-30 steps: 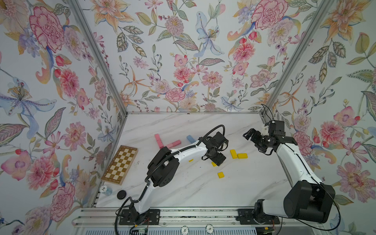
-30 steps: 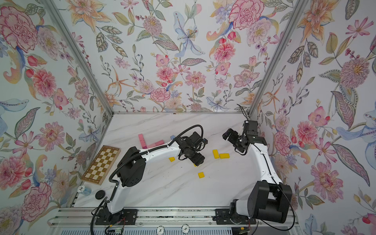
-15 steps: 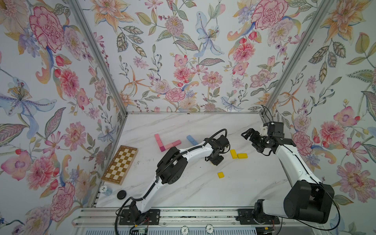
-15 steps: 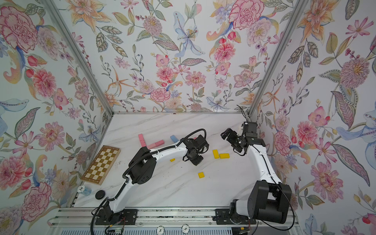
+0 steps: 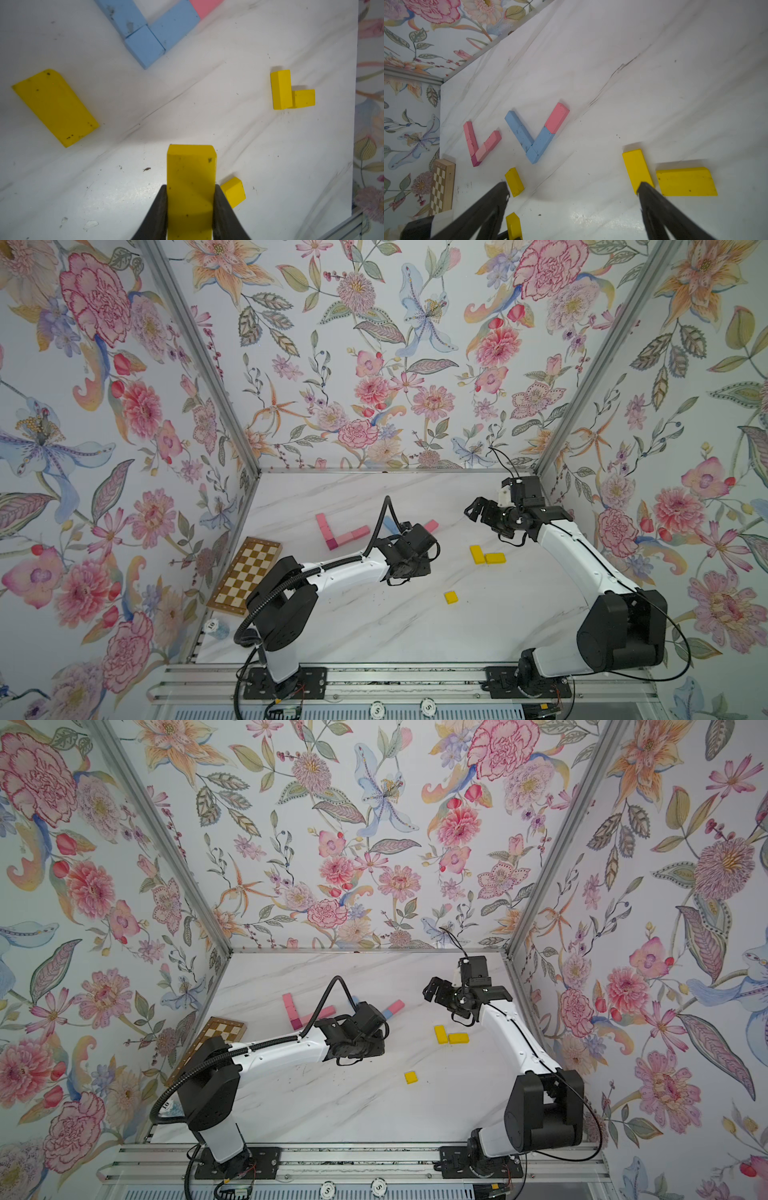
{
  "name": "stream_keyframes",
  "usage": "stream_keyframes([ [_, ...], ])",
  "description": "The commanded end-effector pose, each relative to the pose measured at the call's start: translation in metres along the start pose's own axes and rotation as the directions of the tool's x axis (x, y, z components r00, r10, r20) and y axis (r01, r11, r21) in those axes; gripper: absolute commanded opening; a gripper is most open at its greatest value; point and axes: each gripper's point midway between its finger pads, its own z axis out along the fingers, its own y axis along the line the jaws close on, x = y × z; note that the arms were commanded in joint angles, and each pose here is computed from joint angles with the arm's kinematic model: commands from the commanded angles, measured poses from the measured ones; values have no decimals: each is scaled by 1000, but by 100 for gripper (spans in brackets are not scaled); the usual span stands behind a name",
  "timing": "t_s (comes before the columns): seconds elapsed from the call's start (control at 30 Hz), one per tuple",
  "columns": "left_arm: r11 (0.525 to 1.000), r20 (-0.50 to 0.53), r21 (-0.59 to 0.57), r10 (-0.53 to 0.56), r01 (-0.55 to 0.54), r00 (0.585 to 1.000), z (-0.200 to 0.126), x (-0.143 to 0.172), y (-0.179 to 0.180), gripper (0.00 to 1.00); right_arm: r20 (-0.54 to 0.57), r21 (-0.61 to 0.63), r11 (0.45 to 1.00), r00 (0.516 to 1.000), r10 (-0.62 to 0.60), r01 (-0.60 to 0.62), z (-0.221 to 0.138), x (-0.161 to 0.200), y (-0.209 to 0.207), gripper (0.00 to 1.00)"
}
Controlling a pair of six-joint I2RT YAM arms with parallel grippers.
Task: Assemble the letter v with building blocks
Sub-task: Place the building block at the center of the board, then assemble the building block at the center of the board.
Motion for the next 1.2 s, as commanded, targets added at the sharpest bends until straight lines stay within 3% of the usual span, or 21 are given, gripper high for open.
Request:
stream_keyframes([
  [0.0,950,63,-123,-282,288,957,10,2,37,6,-6,42,997,998,-59,59,6,0,5,99],
  [0.1,920,43,-158,-356,358,934,18,14,42,7,-13,25,996,996,-84,85,8,4,17,99],
  [0.33,865,11,-304,-416,399,909,37,43,83,10,-30,36,992,992,-121,122,7,25,19,99],
  [0.5,868,-14,-320,-404,379,915,42,48,82,15,-53,45,986,986,-155,158,7,46,17,99],
  [0.63,901,2,-268,-353,341,936,26,31,67,36,-56,37,983,982,-180,182,-1,60,20,99],
  [0.67,913,11,-248,-330,323,944,19,23,61,49,-55,27,983,982,-182,184,-4,63,22,99],
  [0.73,930,74,-231,-275,285,959,-12,1,54,97,-57,15,981,980,-193,194,-8,72,27,99],
  [0.83,949,198,-195,-211,249,957,-61,-33,58,99,-78,13,971,968,-237,239,-8,90,33,99],
  [0.93,952,277,-119,-240,281,930,-105,-64,84,99,-114,12,958,952,-283,286,2,113,41,99],
  [1.07,946,348,-19,-297,323,889,-131,-95,141,99,-158,-28,922,909,-385,386,22,159,71,94],
  [1.17,928,371,178,-372,327,851,-137,-110,161,99,-201,-51,866,844,-497,497,46,199,93,85],
])
